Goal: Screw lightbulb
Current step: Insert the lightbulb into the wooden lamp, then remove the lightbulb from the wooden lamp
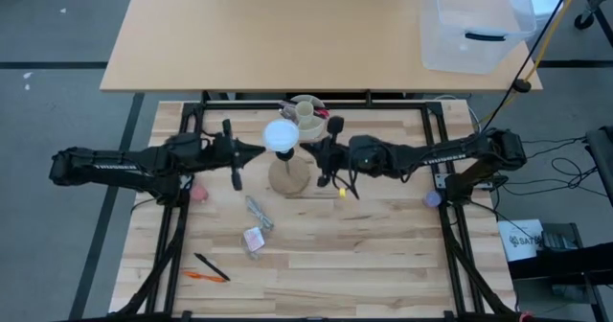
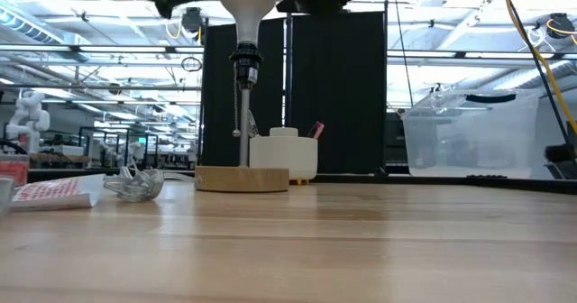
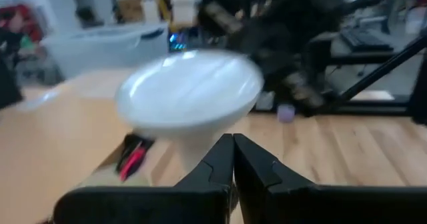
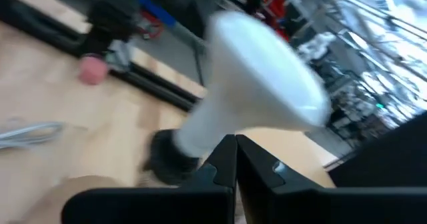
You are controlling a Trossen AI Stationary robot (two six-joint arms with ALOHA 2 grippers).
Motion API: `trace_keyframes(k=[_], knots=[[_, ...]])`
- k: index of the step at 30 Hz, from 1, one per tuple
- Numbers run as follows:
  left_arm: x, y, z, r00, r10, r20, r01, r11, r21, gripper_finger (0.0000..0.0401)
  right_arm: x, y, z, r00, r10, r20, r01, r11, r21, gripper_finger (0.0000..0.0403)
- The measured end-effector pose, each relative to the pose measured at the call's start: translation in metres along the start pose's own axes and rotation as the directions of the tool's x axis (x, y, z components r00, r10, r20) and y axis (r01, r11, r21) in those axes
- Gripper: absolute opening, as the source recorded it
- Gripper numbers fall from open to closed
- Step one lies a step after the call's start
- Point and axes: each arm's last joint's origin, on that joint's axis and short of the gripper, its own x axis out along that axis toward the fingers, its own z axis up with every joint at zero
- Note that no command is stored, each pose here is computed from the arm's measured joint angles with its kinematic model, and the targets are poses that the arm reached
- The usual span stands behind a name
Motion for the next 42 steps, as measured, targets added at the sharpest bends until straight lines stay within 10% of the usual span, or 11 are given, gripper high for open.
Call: trace_keyframes(k=[12,35,42], knots=[[0.001,0.006,0.002,0.998,0.052,0.022,-0.052,0.999,0.005,0.0016,0.007,-0.026,-0.005,0.992,-0.112,0.052,0.112,0.994,-0.006,0.0],[0.003,0.024,-0.005,0.969,0.241,-0.051,-0.243,0.969,-0.04,0.0016,-0.005,0.006,0.013,0.994,0.025,0.104,-0.018,0.997,-0.07,0.0],[0.015,0.018,-0.038,0.961,0.146,-0.236,-0.159,0.987,-0.036,0.0016,-0.006,0.013,0.009,0.996,0.075,0.043,-0.082,0.975,0.206,0.0]])
